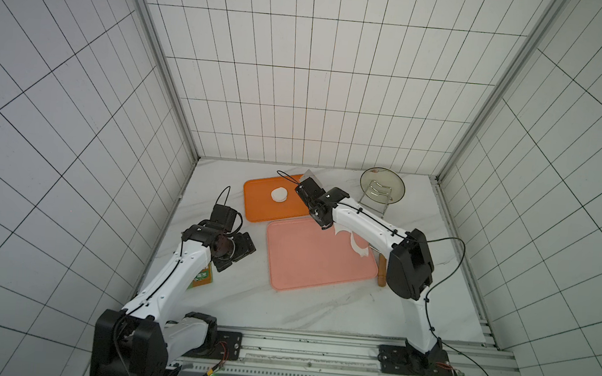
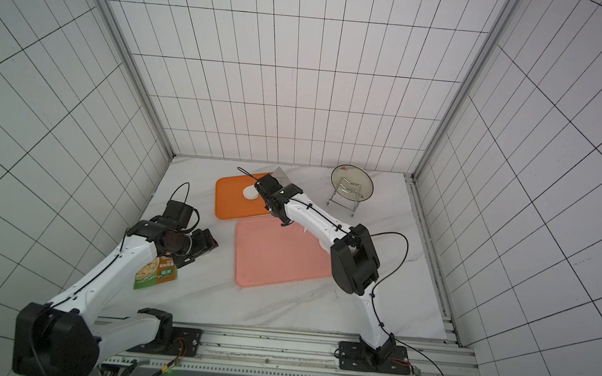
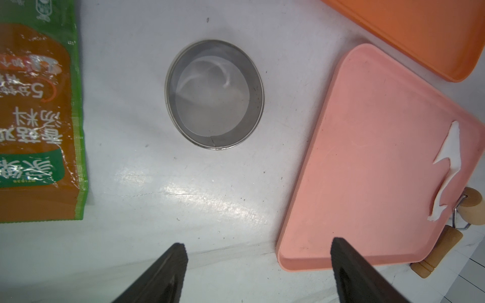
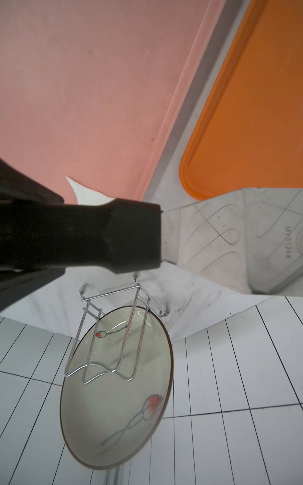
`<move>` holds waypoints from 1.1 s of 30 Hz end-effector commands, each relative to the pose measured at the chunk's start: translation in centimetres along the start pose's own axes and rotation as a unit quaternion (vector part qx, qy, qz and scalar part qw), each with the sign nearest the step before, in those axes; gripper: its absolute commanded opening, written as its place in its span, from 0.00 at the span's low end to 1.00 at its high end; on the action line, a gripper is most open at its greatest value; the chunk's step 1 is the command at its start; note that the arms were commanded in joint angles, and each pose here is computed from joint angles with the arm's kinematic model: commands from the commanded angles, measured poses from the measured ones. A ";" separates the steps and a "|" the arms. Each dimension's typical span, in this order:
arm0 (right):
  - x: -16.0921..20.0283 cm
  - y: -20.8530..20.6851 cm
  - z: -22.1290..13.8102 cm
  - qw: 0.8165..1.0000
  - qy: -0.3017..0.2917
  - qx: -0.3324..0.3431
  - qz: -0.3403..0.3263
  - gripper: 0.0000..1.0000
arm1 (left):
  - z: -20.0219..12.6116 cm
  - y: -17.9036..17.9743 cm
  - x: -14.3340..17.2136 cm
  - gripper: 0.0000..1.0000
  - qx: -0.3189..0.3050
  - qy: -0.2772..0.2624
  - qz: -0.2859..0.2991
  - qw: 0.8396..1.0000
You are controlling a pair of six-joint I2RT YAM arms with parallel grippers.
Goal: Roll out the dumpling wrappers from the dough
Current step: Place the spatula at the center of the board.
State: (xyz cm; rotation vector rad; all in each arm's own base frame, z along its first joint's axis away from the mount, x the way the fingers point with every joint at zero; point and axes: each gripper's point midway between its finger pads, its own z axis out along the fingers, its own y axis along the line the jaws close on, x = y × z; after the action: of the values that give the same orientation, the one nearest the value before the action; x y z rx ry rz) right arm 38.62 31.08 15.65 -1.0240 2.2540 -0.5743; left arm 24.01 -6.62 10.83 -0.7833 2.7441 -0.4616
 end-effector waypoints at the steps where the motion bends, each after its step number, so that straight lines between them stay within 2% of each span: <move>1: 0.2 -0.7 -2.3 0.997 -0.029 -0.034 0.061 0.00 | 0.2 -0.9 -0.6 0.85 0.017 -0.011 0.014 1.000; 7: 3.0 0.0 -5.1 0.988 -0.039 -0.106 0.107 0.00 | 0.9 -3.6 0.2 0.85 0.010 -0.011 0.063 0.998; 12: 6.2 -0.5 -6.9 0.981 -0.044 -0.120 0.143 0.00 | 2.6 -5.1 1.4 0.82 0.005 0.010 0.087 0.996; 24: 16.8 -3.5 -8.0 0.969 -0.013 -0.072 0.238 0.00 | 5.6 -7.9 4.3 0.79 -0.025 0.037 0.169 0.985; 33: 24.4 -5.2 -7.8 0.933 0.031 -0.038 0.357 0.00 | 6.4 -9.1 5.0 0.79 -0.035 0.042 0.200 0.978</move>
State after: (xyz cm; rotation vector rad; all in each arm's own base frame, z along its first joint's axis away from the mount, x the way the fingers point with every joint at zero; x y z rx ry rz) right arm 23.77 12.38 16.77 -0.3350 2.4845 -0.1620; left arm 25.13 -17.70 7.10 -0.2447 2.9376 -0.3333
